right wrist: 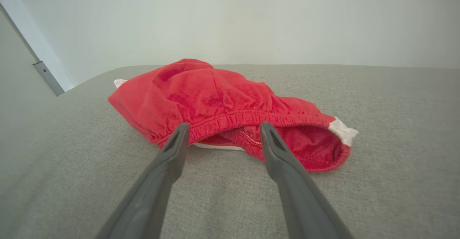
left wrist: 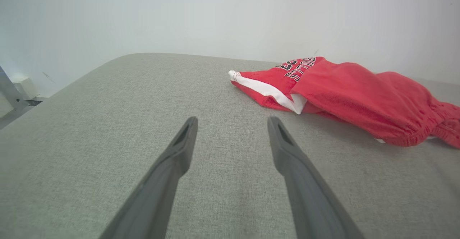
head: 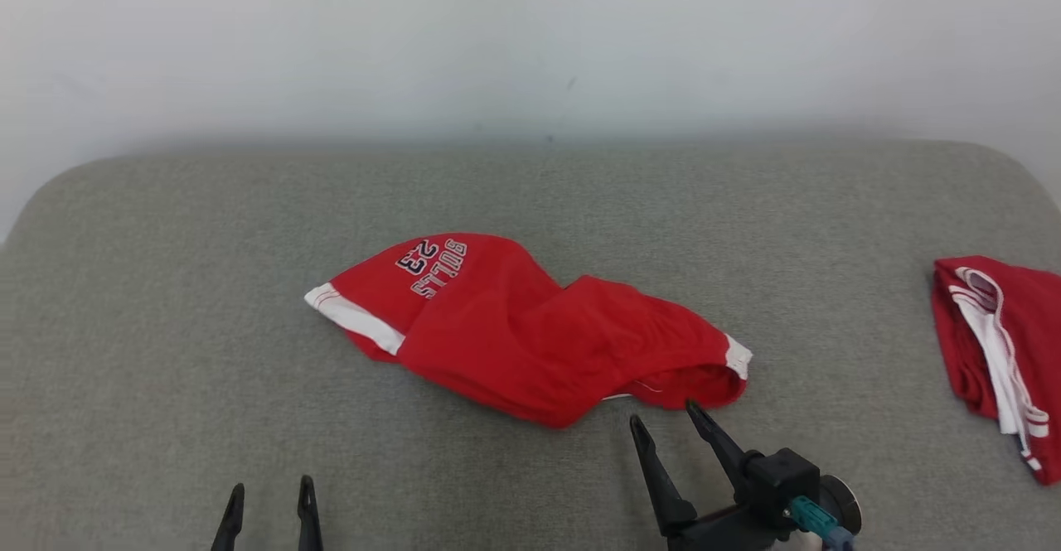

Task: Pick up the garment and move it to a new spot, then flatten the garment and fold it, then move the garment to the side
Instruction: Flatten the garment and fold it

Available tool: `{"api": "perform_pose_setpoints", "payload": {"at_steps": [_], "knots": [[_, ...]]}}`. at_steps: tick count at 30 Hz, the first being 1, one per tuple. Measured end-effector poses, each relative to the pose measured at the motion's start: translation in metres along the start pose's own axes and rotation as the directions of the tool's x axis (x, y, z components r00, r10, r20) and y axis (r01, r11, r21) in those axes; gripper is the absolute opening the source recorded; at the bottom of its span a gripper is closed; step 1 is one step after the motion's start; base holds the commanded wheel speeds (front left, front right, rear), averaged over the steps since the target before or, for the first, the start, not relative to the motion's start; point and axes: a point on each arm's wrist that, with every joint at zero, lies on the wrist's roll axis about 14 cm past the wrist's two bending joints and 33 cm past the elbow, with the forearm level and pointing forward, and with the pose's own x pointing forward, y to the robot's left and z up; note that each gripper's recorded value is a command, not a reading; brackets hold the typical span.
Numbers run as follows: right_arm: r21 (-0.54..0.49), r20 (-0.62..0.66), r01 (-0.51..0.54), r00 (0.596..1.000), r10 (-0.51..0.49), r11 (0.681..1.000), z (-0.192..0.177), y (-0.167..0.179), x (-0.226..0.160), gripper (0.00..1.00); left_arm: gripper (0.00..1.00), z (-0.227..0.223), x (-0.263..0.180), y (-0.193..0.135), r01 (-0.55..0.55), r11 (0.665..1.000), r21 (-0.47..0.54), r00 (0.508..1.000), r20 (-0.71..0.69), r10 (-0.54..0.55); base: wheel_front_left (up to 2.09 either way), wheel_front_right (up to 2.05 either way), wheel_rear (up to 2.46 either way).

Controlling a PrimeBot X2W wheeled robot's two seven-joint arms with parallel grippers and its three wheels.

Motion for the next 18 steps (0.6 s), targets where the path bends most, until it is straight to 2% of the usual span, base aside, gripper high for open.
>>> {"api": "perform_pose_setpoints", "payload": {"at_steps": [7,18], "knots": [[-0.001,-0.067,-0.114,0.991,0.114,0.993,-0.018,0.029,0.028,1.0,1.0,-0.007,-0.014,0.019,-0.072,0.997,0.0,0.997,-0.023,0.072,0.0,0.0,0.0],[0.046,-0.172,-0.227,0.958,0.231,0.973,-0.054,0.065,0.052,1.0,1.0,-0.012,-0.039,0.055,-0.207,0.978,0.003,0.977,-0.044,0.207,0.0,0.0,0.0]]}}
